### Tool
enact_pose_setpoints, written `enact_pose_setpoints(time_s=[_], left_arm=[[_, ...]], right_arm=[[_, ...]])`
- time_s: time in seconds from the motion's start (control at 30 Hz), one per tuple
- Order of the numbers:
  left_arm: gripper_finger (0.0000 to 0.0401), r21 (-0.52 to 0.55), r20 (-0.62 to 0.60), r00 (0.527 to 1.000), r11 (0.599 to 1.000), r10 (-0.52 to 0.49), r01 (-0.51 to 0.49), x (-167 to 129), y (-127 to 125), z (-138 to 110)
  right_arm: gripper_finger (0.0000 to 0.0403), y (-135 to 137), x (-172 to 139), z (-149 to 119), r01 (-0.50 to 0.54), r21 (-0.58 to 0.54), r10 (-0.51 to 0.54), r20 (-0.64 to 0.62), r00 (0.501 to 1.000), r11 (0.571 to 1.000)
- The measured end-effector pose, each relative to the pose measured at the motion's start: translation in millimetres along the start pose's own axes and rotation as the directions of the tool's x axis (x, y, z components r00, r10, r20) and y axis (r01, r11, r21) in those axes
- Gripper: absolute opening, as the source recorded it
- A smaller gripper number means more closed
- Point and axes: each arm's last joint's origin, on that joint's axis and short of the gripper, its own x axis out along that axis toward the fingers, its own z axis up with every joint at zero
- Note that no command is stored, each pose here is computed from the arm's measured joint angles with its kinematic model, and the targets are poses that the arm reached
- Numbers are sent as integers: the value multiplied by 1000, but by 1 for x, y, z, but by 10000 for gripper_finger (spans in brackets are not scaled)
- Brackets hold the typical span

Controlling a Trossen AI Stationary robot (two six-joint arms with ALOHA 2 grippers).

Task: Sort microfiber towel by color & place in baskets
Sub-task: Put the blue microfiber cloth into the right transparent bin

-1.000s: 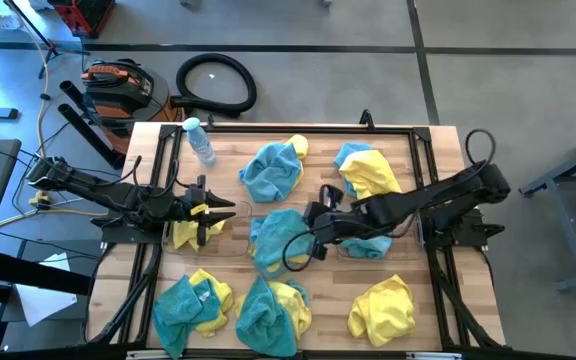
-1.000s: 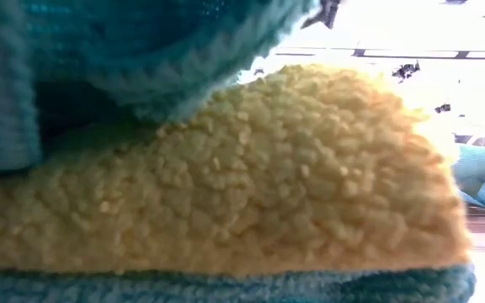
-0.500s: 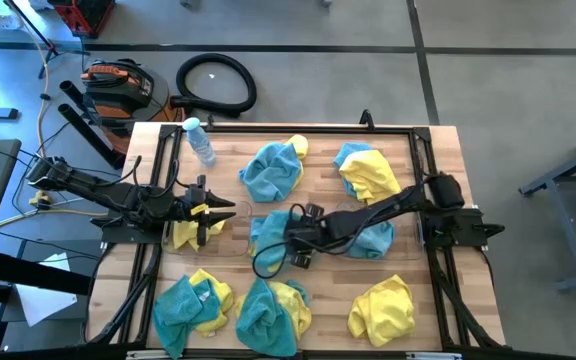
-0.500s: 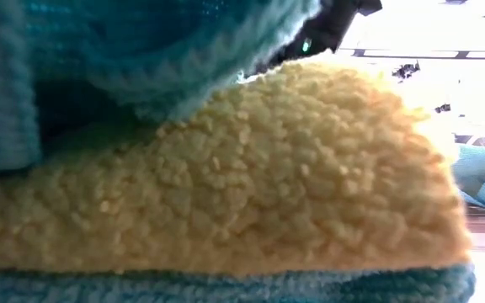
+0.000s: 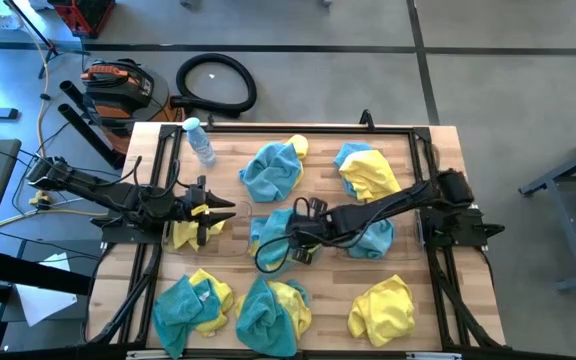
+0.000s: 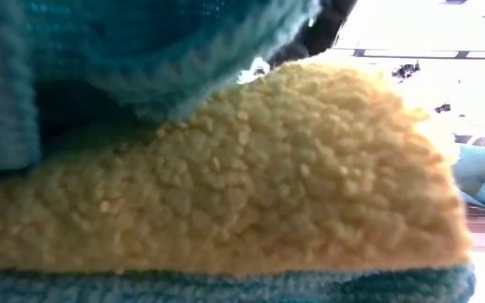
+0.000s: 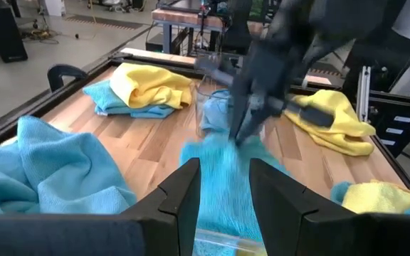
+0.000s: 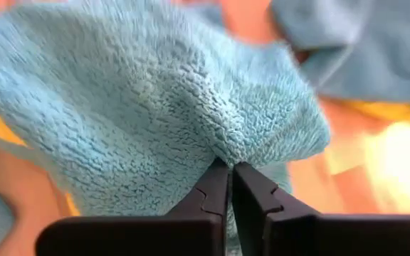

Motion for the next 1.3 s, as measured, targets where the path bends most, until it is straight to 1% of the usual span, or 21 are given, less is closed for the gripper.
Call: enact_pose_setpoints(time_s=[0.1,0.23,0.33,0.47,0.57,0.63,0.73,0.83,0.93,1.03,1.07,1.13,1.17,1.23,1.3], left_arm=[[110,-6,-10,1000,1000,2,-2,0,0,-1],[110,-1,-22,1000,1000,5,-5,0,0,-2],[110,-1,-22,1000,1000,5,-5,0,0,-2],[110,0,-25,1000,1000,5,-5,0,0,-3],[110,0,-25,1000,1000,5,-5,0,1,-3],[110,0,-25,1000,1000,5,-5,0,1,-3],[110,0,-25,1000,1000,5,-5,0,1,-3],[110,0,-25,1000,1000,5,-5,0,1,-3],[110,1,-25,1000,1000,5,-5,0,1,-3],[110,1,-25,1000,1000,5,-5,0,1,-3],[110,1,-25,1000,1000,5,-5,0,1,-3],[110,1,-25,1000,1000,5,-5,0,1,-3],[110,1,-25,1000,1000,5,-5,0,1,-3],[110,3,-30,1000,1000,6,-6,0,1,-3],[110,3,-29,1000,1000,6,-6,0,1,-3]], right_arm=[[9,-5,-27,4,14,14,-15,52,999,1000],[3,-13,-69,5,28,21,-30,128,991,999],[3,-21,-103,1,44,58,-54,178,982,997],[2,-34,-149,-14,96,123,-123,228,966,988],[1,-45,-180,-30,127,184,-171,252,952,975],[1,-51,-199,-43,123,222,-180,261,948,967],[1,-59,-222,-62,90,273,-164,264,950,958],[1,-65,-240,-80,63,324,-154,263,953,944],[0,-70,-251,-97,52,365,-146,235,961,930],[0,-75,-259,-113,64,404,-145,172,974,913],[0,-74,-261,-115,39,423,-115,155,981,905],[0,-72,-263,-120,-3,413,-56,131,990,911],[0,-72,-265,-122,-18,423,-35,118,992,906],[0,-72,-266,-125,-28,450,-10,81,997,892],[0,-71,-265,-128,-36,455,25,30,999,890]])
